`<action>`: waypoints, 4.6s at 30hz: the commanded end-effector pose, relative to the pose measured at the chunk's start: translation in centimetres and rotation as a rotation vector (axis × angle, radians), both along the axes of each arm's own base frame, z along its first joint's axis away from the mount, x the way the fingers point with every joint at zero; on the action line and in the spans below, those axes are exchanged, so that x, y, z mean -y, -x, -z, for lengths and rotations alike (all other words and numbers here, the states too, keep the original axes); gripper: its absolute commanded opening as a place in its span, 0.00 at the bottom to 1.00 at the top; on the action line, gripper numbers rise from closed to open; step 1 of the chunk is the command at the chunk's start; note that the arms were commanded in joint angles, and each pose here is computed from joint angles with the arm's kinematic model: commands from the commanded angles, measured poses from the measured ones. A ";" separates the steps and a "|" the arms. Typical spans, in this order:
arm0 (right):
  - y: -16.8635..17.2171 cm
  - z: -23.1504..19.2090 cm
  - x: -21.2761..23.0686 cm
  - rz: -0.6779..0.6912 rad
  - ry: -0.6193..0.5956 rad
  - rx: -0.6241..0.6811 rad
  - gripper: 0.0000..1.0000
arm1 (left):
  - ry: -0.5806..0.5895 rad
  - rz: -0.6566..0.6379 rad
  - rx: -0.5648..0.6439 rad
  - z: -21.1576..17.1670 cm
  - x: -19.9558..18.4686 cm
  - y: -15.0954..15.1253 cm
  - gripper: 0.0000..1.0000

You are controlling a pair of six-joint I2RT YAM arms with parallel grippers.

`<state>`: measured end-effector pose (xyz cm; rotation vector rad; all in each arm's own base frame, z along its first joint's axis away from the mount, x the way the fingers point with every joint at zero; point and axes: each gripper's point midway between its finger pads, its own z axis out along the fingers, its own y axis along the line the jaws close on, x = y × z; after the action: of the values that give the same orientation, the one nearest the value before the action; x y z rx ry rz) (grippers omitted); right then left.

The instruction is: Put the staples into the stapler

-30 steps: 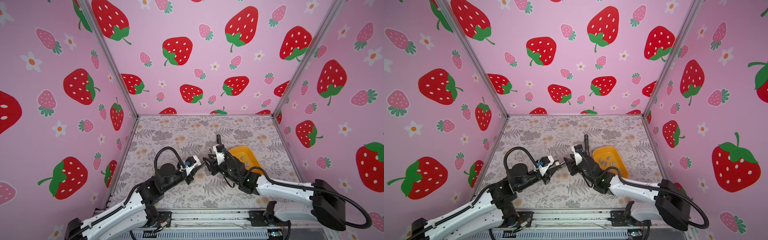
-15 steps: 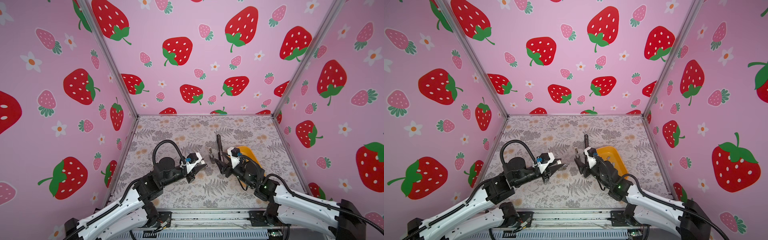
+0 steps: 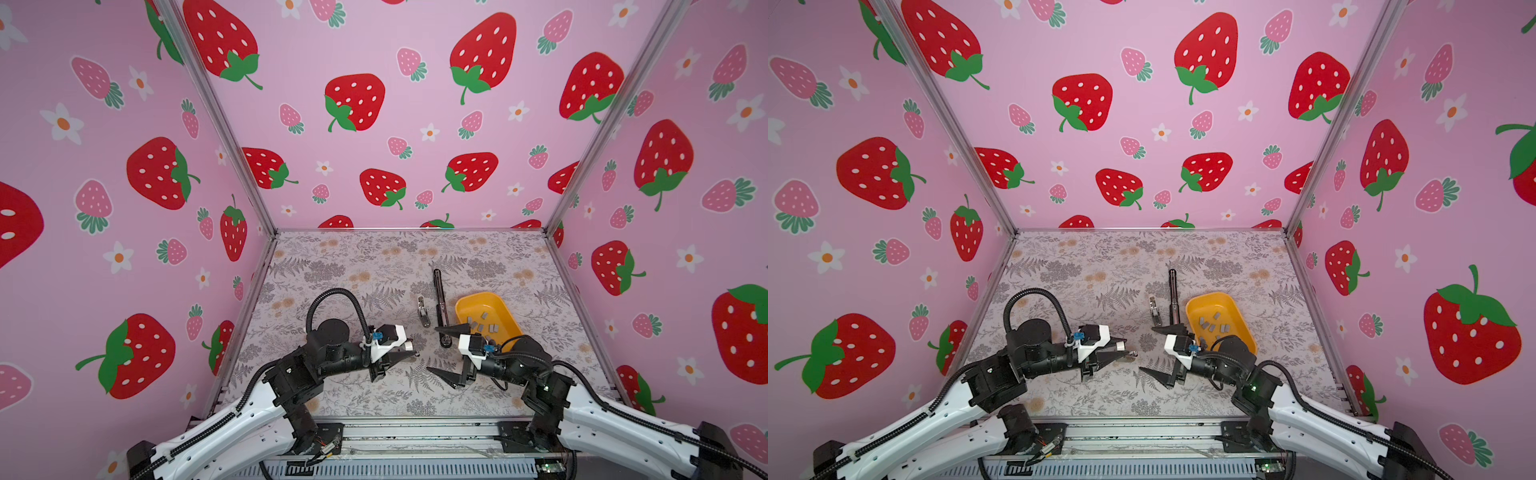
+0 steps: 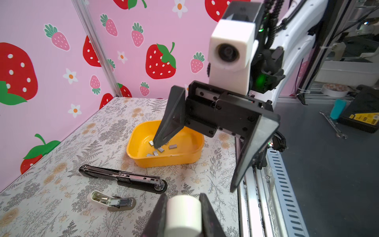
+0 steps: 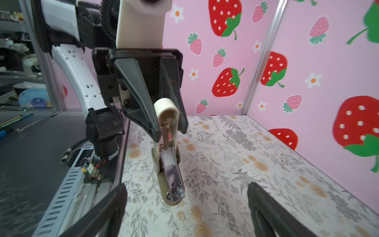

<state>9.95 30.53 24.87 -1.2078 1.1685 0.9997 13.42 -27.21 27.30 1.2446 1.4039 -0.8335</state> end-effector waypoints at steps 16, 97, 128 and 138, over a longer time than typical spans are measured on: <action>2.5 0.7 -4.5 -0.264 0.051 -0.024 0.75 | 0.013 0.113 0.034 -0.4 0.9 1.2 0.00; -18.4 21.1 -8.1 0.992 0.494 -0.689 0.11 | 0.427 -1.332 -0.590 7.3 -22.7 -12.3 0.99; -13.3 3.9 -5.3 0.821 0.148 -0.554 0.80 | 0.483 -1.386 -0.599 7.7 -23.1 -14.9 0.99; -17.1 3.7 1.3 1.067 0.136 -0.507 0.78 | 0.419 -1.471 -0.537 8.8 -24.3 -16.5 0.99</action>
<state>25.17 32.82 20.36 -0.3755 1.9953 0.5030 29.64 -4.30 16.23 -0.4423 2.0304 -0.3468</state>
